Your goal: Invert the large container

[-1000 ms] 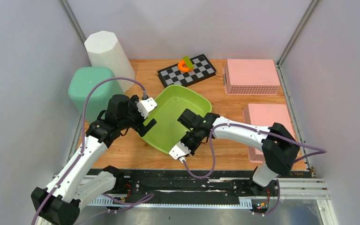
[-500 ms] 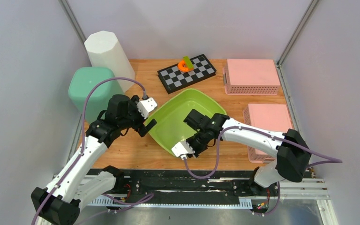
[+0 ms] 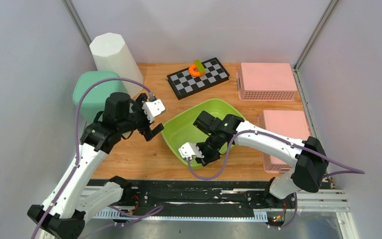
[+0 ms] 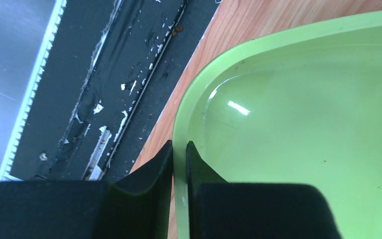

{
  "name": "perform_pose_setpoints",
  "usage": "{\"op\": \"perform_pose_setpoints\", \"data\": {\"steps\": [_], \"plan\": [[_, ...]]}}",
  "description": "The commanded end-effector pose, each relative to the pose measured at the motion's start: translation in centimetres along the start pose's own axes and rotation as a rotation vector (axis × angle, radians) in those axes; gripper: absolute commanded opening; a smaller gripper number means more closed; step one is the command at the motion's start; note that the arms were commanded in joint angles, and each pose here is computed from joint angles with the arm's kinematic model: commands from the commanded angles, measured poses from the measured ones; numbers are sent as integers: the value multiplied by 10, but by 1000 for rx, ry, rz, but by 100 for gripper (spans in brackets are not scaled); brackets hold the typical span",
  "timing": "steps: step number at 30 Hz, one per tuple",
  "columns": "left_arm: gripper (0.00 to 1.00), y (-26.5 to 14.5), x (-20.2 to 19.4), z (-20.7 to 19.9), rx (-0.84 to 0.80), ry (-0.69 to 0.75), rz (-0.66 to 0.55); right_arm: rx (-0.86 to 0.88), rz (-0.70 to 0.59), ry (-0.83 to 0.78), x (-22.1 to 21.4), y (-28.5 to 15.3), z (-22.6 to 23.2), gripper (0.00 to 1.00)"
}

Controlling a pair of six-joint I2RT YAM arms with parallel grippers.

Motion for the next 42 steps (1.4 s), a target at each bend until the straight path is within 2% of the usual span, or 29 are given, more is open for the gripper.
{"op": "perform_pose_setpoints", "data": {"steps": [1, 17, 24, 34, 37, 42], "plan": [[100, -24, 26, 4, -35, 127, -91, 101, -16, 111, 14, -11, 17, 5], [100, -9, 24, -15, -192, 219, -211, 205, -201, 283, 75, -66, 20, 3], [100, -11, 25, -30, -323, 299, -278, 270, -313, 405, 84, -88, 8, 3], [100, 4, 23, -27, -339, 304, -278, 347, -397, 479, 94, -97, -1, 3], [95, 6, 24, -25, -343, 312, -282, 358, -400, 492, 96, -97, -3, 3], [78, 6, 24, -31, -396, 327, -307, 366, -405, 506, 98, -98, -6, 3]]}}
Point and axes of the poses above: each gripper's point midway between its finger pads, its own y axis out along the fingers, its own z axis along the line the jaws close on, x = y × z, the point moved 7 cm from there along -y, back along the fingers, and after that the axes turned 8 degrees about y, right-handed, at the moved point
